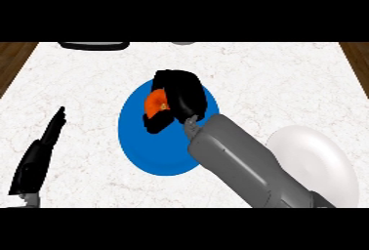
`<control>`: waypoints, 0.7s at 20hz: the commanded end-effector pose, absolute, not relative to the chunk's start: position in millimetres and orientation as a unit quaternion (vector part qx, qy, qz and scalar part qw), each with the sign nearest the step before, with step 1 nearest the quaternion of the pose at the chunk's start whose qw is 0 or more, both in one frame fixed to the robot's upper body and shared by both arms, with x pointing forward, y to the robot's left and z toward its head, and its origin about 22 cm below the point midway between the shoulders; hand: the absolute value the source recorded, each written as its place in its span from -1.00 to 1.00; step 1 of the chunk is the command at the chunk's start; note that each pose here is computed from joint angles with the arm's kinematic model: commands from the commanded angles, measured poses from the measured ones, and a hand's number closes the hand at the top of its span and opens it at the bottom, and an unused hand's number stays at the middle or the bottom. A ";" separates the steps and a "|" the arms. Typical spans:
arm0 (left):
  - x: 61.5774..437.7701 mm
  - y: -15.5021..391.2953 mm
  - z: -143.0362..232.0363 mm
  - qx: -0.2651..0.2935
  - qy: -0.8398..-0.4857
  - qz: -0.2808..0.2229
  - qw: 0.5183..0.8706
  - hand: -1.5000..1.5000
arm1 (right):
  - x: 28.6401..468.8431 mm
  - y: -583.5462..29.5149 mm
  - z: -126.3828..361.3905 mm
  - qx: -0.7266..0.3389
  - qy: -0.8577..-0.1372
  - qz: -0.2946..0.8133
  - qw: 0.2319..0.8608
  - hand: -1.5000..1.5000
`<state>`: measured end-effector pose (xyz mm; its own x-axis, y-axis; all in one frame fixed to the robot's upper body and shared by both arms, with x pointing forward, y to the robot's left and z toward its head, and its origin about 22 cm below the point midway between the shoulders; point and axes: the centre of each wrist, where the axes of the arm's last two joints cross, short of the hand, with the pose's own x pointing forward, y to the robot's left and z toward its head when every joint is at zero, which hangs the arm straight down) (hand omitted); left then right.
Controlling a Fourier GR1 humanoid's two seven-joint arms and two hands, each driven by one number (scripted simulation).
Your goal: Pick the squash from the plate and place it in the plate
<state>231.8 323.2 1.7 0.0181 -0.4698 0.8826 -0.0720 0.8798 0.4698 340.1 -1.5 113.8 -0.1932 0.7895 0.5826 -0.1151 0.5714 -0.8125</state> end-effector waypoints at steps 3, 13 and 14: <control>228.4 314.8 -3.1 0.196 -0.680 -0.140 0.692 0.00 | 342.5 3.6 80.8 -0.250 -0.628 0.331 0.658 -1.00; 239.1 328.8 13.2 0.197 -0.687 -0.146 0.684 0.00 | 345.5 -4.9 63.7 -0.222 -0.715 0.184 0.638 -1.00; 238.0 338.2 -2.7 0.208 -0.682 -0.135 0.688 0.00 | 354.2 -2.8 88.4 -0.209 -0.730 0.168 0.628 -1.00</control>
